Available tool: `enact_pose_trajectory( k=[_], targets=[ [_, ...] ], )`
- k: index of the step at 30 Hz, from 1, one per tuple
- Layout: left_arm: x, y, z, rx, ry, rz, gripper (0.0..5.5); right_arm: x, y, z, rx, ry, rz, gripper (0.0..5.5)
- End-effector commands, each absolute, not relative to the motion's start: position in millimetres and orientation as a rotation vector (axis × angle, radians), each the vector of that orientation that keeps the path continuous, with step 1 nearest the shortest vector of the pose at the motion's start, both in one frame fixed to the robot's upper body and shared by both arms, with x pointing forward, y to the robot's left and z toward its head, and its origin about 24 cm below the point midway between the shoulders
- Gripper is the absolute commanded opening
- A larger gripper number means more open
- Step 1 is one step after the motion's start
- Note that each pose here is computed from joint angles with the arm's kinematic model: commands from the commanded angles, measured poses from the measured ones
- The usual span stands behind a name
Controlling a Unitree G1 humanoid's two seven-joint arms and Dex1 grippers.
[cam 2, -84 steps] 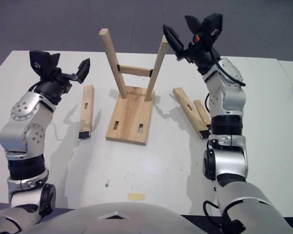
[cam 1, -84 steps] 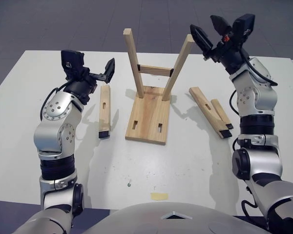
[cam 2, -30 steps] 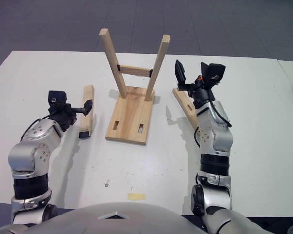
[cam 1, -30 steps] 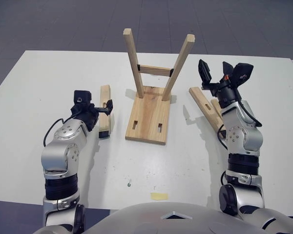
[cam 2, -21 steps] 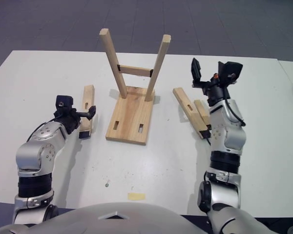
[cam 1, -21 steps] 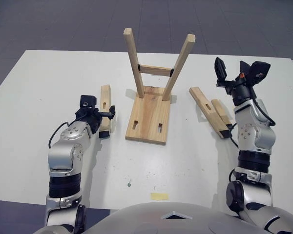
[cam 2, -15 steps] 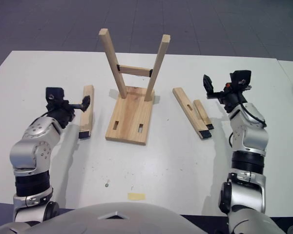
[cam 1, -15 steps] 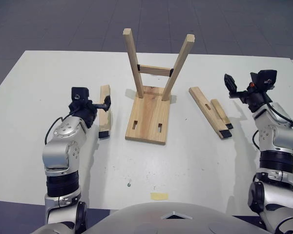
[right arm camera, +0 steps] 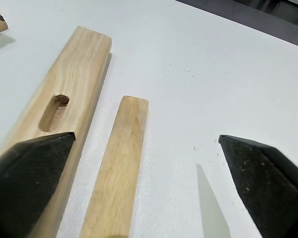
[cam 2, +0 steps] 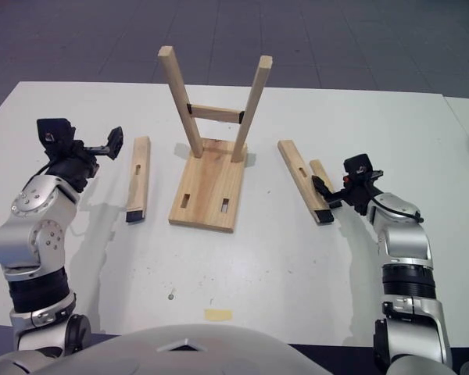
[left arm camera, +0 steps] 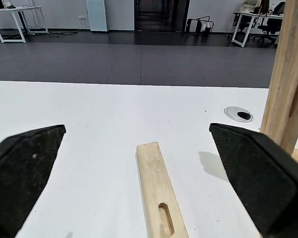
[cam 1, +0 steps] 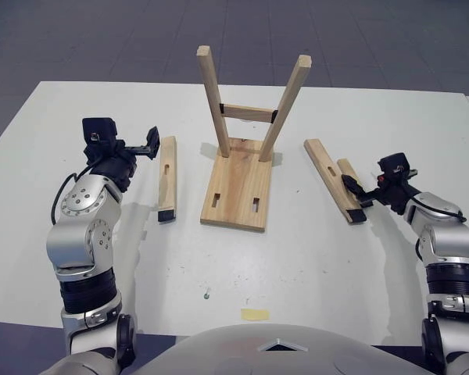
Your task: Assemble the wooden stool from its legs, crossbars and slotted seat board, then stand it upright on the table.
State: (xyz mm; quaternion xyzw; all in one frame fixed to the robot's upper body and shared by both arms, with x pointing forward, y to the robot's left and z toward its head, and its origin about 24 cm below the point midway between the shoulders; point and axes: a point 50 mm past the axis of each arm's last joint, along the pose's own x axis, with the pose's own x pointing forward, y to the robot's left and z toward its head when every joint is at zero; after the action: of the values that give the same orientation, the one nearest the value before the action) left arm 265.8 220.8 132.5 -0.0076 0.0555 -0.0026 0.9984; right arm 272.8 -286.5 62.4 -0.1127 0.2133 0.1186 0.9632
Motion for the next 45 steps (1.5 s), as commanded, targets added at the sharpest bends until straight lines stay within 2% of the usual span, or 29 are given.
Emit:
enact_pose_trajectory(
  k=[1,4,7,14,19,24,31,37,45],
  targets=[
    [265,219,129,-0.014,0.121,-0.003,5.4,263,-293,46,-0.156,0.57,0.188,5.39],
    [266,216,127,-0.012,0.127,-0.015,5.4,266,-285,57,-0.006,0.489,0.223,5.39],
    [266,215,125,-0.009,0.135,-0.019,5.4,270,-282,68,0.015,0.407,0.24,5.39],
    [265,215,127,-0.008,0.129,-0.015,5.4,261,-293,51,-0.1,0.539,0.179,5.39],
    [264,214,125,-0.006,0.134,-0.016,5.4,256,-292,45,-0.088,0.588,0.192,4.46],
    [264,214,125,-0.005,0.132,-0.012,5.4,247,-294,36,-0.195,0.684,0.229,3.53],
    [264,215,126,-0.007,0.127,-0.001,5.4,236,-283,20,-0.028,0.786,0.251,2.34],
    [266,215,127,-0.004,0.122,-0.006,5.4,232,-281,14,-0.081,0.818,0.257,1.39],
    [268,217,131,-0.008,0.101,0.004,5.4,254,-277,27,-0.099,0.689,0.218,1.3]
  ],
)
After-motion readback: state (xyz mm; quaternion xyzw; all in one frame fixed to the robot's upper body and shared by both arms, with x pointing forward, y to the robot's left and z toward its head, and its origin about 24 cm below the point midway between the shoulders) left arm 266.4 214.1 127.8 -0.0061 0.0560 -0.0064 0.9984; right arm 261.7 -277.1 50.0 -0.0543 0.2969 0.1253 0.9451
